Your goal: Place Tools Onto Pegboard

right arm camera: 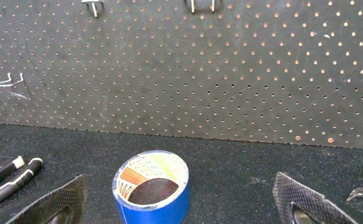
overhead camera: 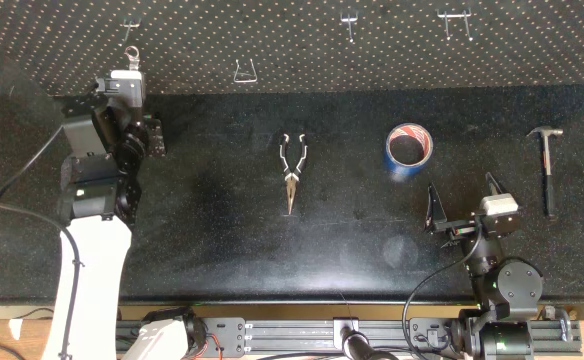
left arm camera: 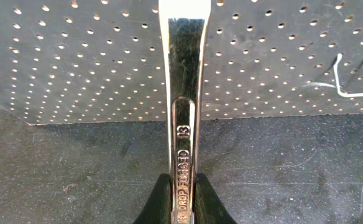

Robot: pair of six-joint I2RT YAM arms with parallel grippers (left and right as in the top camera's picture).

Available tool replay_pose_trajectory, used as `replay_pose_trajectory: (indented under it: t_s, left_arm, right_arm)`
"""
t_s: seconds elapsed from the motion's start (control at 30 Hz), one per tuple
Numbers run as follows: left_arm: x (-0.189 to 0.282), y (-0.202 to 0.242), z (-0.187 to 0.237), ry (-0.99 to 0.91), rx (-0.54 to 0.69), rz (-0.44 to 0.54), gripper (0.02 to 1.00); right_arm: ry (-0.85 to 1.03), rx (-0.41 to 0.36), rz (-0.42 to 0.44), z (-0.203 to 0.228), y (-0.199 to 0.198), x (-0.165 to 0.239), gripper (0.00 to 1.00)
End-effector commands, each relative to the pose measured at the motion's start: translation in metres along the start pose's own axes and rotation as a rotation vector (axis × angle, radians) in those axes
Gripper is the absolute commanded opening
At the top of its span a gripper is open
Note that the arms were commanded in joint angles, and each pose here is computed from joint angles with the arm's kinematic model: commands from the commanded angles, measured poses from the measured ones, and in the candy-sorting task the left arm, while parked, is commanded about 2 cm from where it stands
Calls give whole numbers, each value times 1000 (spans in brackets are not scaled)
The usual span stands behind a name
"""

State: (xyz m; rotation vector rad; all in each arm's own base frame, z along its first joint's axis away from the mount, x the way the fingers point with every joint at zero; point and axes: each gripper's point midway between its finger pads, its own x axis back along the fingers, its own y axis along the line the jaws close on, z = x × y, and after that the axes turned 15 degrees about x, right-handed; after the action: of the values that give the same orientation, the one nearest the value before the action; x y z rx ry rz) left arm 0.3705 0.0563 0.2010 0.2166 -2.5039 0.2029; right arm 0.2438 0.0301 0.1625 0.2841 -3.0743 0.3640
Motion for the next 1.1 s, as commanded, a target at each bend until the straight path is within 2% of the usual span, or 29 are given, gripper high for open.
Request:
replay_pose_trajectory:
  t_s: [0.03,0.73,1.03,1.1]
  left_arm:
    - [13,15,-23,-67,0,-65,29]
    - [-4,29,-17,-41,22,-96,29]
    - [-19,29,-18,-44,17,-92,27]
    - [-22,25,-21,-43,-9,-66,29]
  right_arm:
    - [1,-14,-1,1,1,0,976]
    - [1,-14,-1,1,1,0,978]
    - [1,-14,-1,1,1,0,978]
    - [1,-14,-1,1,1,0,978]
